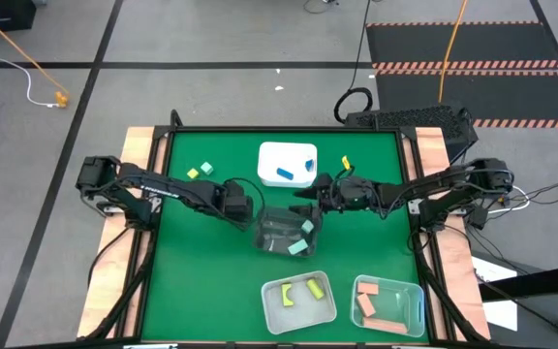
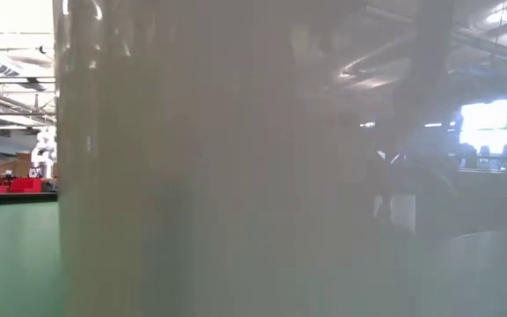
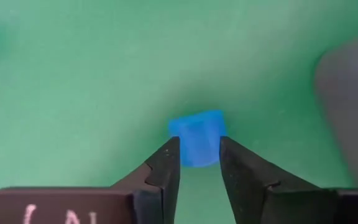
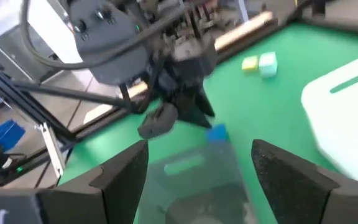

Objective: Sort & place blocks by color
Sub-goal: Put the blue block into the white bin

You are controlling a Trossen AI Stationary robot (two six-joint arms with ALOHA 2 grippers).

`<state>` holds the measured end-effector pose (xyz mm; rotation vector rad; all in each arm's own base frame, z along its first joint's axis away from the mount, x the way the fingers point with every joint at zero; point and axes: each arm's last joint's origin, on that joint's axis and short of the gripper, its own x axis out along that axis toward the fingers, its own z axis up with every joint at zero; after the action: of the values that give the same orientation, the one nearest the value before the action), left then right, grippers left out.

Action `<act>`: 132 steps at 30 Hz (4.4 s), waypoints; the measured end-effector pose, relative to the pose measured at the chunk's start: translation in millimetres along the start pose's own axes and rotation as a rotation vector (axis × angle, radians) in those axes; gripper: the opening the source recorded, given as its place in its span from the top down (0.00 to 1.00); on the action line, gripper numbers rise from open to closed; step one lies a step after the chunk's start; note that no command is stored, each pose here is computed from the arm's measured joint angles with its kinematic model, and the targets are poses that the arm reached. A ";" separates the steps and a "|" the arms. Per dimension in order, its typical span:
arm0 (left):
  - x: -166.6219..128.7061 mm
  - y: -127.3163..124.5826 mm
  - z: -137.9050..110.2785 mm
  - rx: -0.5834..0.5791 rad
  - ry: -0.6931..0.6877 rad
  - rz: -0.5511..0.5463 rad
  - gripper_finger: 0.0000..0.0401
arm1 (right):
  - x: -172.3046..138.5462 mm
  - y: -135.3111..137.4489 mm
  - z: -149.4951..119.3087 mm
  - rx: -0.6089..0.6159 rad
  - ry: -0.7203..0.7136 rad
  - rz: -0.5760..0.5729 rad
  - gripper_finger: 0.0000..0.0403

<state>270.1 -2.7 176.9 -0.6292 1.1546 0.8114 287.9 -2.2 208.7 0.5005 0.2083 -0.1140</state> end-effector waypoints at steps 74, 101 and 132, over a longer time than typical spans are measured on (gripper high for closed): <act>-10.1 -14.8 17.7 0.693 -0.075 -0.143 0.77 | -20.1 -3.5 11.8 -0.158 0.014 -0.136 0.31; -8.2 -12.1 21.4 0.749 -0.100 -0.117 0.62 | -20.1 -3.6 11.8 -0.158 0.013 -0.136 0.31; 39.1 12.9 -3.7 0.893 -0.127 -0.123 0.44 | -20.1 -3.7 11.6 -0.157 0.014 -0.137 0.31</act>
<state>264.9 10.7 138.1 0.0964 1.2046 0.1690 269.8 -9.9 221.4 0.3304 0.2634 -0.2257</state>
